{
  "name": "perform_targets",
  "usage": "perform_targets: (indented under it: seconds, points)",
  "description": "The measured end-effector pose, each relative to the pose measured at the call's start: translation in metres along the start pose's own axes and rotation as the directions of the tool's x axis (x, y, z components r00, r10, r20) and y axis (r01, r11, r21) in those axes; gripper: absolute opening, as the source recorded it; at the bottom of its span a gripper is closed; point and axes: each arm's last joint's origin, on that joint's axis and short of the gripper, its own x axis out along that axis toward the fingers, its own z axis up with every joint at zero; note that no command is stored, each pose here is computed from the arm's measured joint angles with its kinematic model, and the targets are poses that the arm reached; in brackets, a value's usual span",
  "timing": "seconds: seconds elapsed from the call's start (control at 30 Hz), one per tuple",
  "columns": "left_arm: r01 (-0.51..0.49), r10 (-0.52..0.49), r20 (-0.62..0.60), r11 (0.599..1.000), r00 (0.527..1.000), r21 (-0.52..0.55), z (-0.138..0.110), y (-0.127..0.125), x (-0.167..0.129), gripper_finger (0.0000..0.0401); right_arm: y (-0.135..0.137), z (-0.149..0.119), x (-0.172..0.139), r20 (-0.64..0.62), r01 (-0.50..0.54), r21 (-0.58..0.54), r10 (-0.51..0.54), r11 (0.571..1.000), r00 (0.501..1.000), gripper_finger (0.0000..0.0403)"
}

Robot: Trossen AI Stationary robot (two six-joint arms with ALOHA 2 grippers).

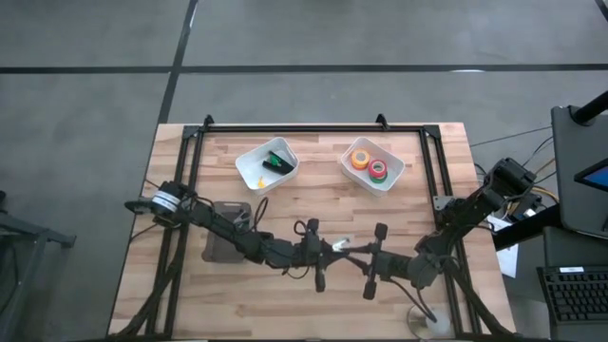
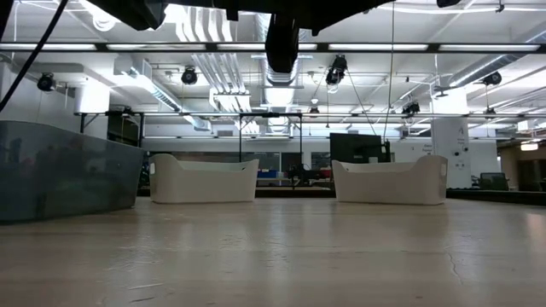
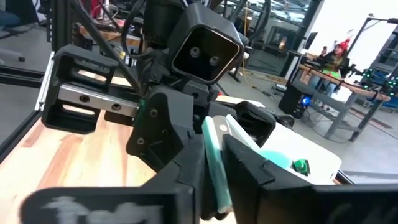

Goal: Pick and place Stapler, Stapler remover, tape
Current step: Put the blue staple remover into the black bin

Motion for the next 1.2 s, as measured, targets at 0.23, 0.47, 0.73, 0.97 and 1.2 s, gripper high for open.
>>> perform_targets:
  seconds: [0.23, 0.47, 0.73, 0.97, 1.2]
  points:
    - [-0.012, 0.012, -0.010, 1.000, 1.000, 0.017, -0.001, 0.001, 0.000, 0.0006, 0.000, 0.003, -0.002, 0.007, -0.009, -0.008, 0.009, 1.000, 1.000, 0.0136]
    - [-0.130, 0.137, -0.085, 0.988, 0.987, 0.086, -0.008, 0.006, -0.002, 0.0006, 0.003, 0.023, -0.024, 0.065, -0.063, -0.049, 0.066, 0.997, 0.996, 0.0197]
    - [-0.244, 0.291, -0.230, 0.946, 0.929, 0.211, 0.007, 0.011, -0.021, 0.0011, 0.002, 0.029, -0.033, 0.079, -0.081, -0.034, 0.084, 0.996, 0.993, 0.0208]
    - [-0.425, 0.527, -0.356, 0.844, 0.772, 0.327, 0.033, 0.017, -0.075, 0.0005, 0.002, 0.024, -0.033, 0.059, -0.084, -0.026, 0.086, 0.996, 0.995, 0.0203]
    - [-0.601, 0.662, -0.428, 0.745, 0.615, 0.289, 0.058, 0.028, -0.141, 0.0006, 0.001, 0.024, -0.031, 0.056, -0.079, -0.016, 0.079, 0.997, 0.995, 0.0203]
